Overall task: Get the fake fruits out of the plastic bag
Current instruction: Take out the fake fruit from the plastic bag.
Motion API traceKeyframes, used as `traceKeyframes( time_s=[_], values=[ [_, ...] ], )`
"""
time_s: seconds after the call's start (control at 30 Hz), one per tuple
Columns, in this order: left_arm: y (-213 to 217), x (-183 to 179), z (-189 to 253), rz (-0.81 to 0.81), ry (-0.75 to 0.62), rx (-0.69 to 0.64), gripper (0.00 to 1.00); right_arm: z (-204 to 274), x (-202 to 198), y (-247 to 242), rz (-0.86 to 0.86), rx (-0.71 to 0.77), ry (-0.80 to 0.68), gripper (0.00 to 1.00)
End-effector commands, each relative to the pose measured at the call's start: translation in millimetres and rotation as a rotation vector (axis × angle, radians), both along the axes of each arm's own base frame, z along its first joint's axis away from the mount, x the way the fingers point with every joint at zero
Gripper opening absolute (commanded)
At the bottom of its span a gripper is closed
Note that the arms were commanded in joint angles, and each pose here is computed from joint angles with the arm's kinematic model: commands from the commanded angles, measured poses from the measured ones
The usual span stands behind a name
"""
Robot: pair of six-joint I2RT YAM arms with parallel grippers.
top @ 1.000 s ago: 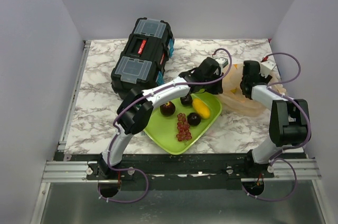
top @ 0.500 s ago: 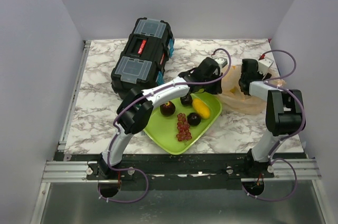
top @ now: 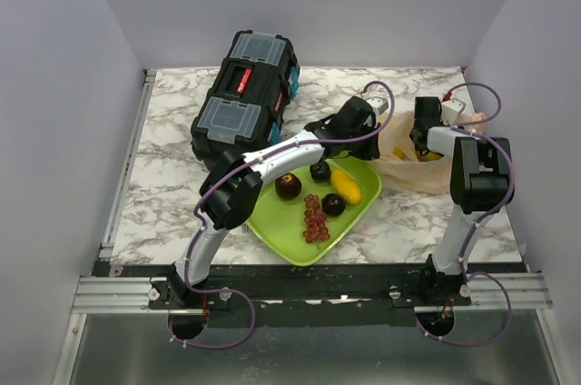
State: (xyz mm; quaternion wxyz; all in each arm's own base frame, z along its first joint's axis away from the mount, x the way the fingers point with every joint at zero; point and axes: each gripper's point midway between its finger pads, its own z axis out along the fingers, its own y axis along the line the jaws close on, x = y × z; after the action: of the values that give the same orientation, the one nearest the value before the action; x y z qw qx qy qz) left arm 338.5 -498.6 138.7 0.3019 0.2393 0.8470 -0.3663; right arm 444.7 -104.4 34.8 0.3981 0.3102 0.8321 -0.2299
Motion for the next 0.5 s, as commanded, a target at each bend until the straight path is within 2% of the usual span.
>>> traceKeyframes(
  time_s=[0.0, 0.13, 0.17, 0.23, 0.33, 0.47],
  values=[
    [-1, -1, -11, -0.022, 0.017, 0.005, 0.00, -24, -13, 2, -0.038, 0.061, 0.135, 0.83],
    [-1, -1, -11, -0.021, 0.016, 0.005, 0.00, -32, -17, 4, -0.022, 0.062, 0.151, 0.77],
    [-1, -1, -10, -0.021, 0.014, 0.003, 0.00, -29, -17, 4, -0.018, 0.066, 0.149, 0.72],
    [0, 0, -10, -0.019, 0.014, 0.005, 0.00, -18, -14, 8, -0.004, 0.082, 0.127, 0.51],
    [0, 0, -12, -0.018, 0.015, 0.009, 0.00, 5, -16, 17, 0.006, 0.139, 0.082, 0.40],
    [2, 4, -12, -0.008, 0.010, 0.014, 0.00, 30, -35, 42, 0.045, 0.283, 0.050, 0.37]
  ],
)
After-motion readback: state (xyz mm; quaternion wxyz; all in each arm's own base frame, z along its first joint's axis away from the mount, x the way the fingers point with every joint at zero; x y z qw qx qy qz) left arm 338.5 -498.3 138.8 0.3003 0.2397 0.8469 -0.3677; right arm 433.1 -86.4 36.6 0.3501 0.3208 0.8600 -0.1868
